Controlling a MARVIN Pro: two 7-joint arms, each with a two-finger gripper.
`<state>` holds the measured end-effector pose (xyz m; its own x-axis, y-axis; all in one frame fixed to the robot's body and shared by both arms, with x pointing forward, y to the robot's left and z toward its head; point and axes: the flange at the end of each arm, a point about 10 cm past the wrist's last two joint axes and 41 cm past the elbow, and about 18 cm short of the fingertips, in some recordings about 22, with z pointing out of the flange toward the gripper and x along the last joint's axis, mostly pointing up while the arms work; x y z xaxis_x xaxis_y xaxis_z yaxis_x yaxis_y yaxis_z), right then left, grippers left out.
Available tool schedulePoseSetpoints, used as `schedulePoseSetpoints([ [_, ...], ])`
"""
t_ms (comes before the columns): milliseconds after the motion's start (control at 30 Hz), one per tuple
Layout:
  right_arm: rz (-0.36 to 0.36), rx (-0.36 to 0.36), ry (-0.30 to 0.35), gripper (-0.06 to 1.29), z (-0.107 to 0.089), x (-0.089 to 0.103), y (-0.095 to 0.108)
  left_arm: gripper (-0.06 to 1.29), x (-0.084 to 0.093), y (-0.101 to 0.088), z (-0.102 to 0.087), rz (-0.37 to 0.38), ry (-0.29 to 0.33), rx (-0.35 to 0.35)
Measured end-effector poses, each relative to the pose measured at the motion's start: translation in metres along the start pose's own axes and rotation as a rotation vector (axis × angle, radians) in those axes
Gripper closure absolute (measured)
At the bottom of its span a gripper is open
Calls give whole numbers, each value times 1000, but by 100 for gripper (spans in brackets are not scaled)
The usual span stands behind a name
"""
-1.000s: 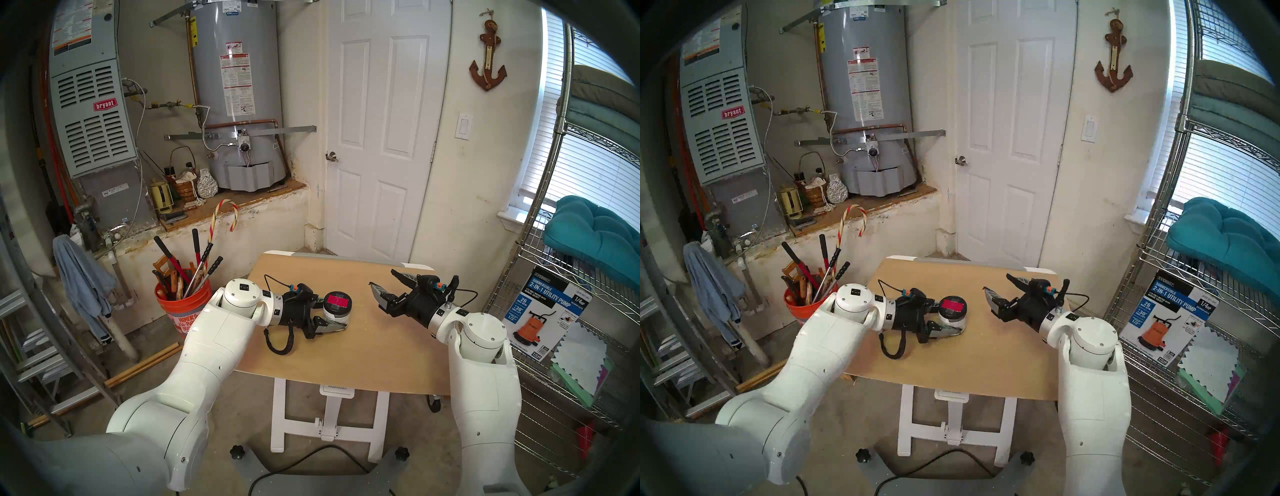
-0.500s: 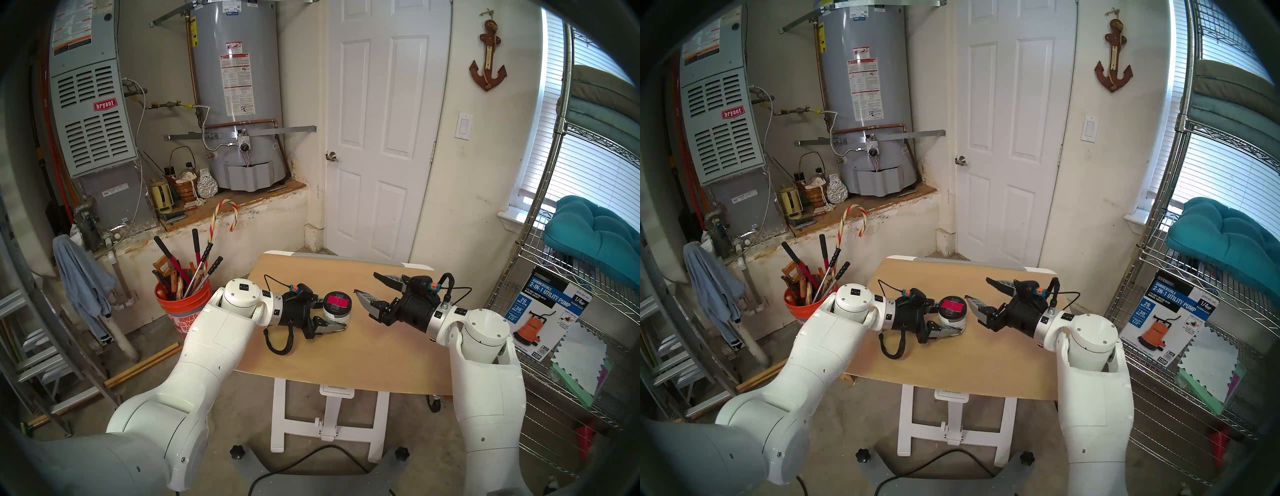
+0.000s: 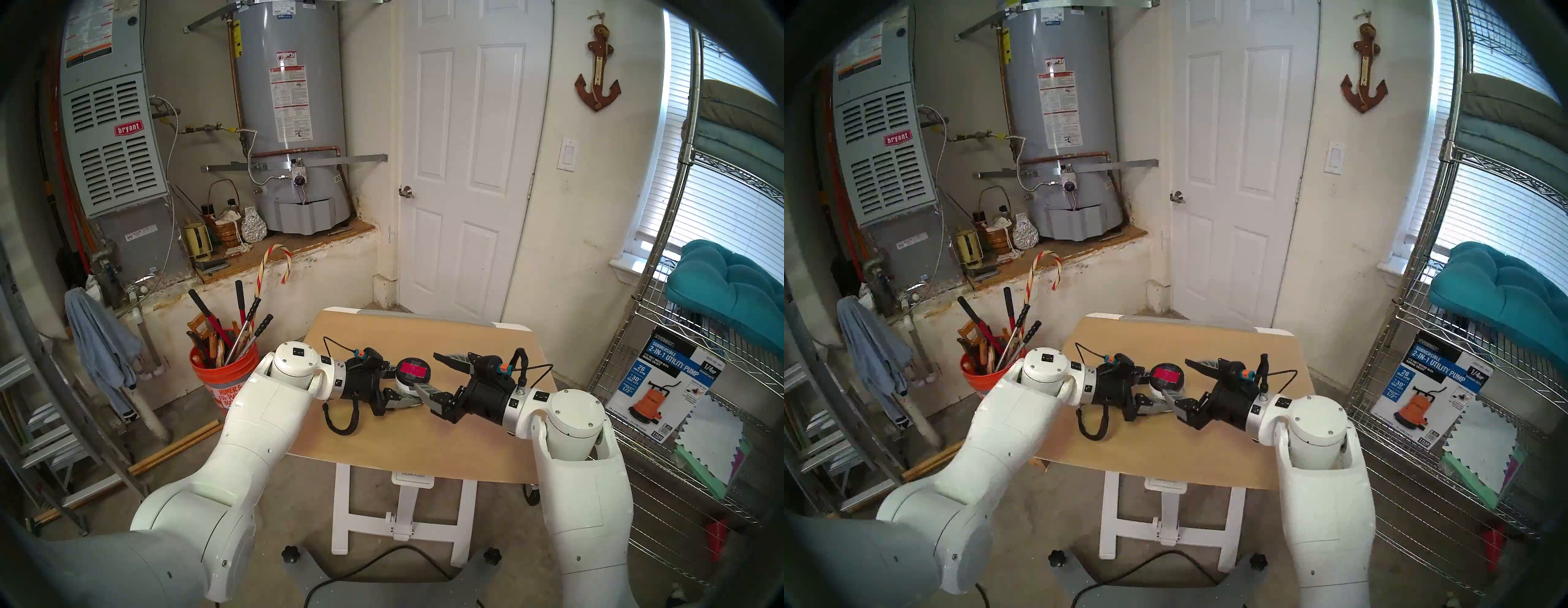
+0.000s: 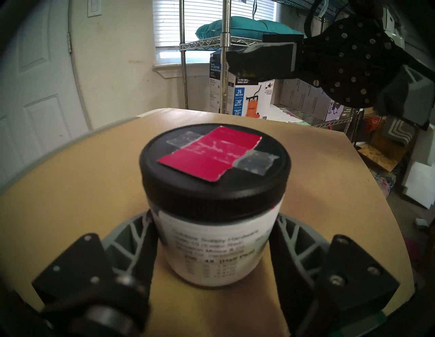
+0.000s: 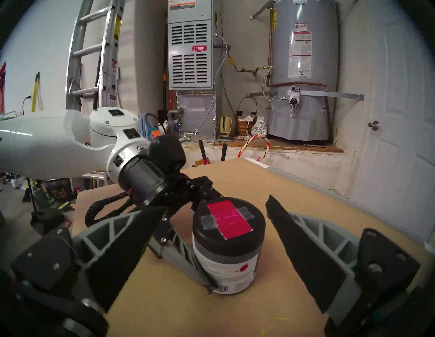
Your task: Open paint jar
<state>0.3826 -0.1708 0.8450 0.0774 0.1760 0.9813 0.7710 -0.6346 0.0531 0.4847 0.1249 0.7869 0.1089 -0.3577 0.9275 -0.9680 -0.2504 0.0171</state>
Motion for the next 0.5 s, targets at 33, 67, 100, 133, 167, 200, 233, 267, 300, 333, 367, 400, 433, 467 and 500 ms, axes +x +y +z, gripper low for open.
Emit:
schedulePoseSetpoints([
  [33,-2,-1,-3,1,1,0,-1,47,0,0,0,0,0,0],
  [67,-4,-1,-4,1,2,0,-2,47,0,0,0,0,0,-1],
  [100,-5,-1,-6,1,2,0,-2,47,0,0,0,0,0,-1],
  [133,-7,-1,-7,1,3,0,-2,47,0,0,0,0,0,-1],
  [167,-8,-2,-9,1,4,0,-3,47,0,0,0,0,1,-1],
  [200,-11,-1,-12,1,6,0,-4,48,0,0,0,0,1,-2],
  [233,-14,-1,-16,1,7,0,-5,48,0,0,0,0,1,-2],
  [267,-16,-1,-18,1,8,-1,-5,48,0,0,0,0,1,-2],
  [300,-18,0,-21,1,10,-1,-6,48,0,0,-1,0,2,-3],
  [333,-20,0,-25,1,12,-2,-7,48,-1,0,-1,0,2,-3],
  [367,-23,-1,-28,1,13,-3,-8,48,-1,0,-1,0,2,-3],
  [400,-25,-2,-30,1,14,-4,-8,48,-1,0,-1,0,2,-3],
  [433,-27,-3,-31,1,15,-4,-8,48,-1,0,-1,0,3,-4],
  [467,-28,-4,-32,1,16,-4,-9,48,-1,0,-1,0,3,-4],
  [500,-30,-6,-33,1,18,-5,-9,48,-1,0,-1,-1,3,-4],
])
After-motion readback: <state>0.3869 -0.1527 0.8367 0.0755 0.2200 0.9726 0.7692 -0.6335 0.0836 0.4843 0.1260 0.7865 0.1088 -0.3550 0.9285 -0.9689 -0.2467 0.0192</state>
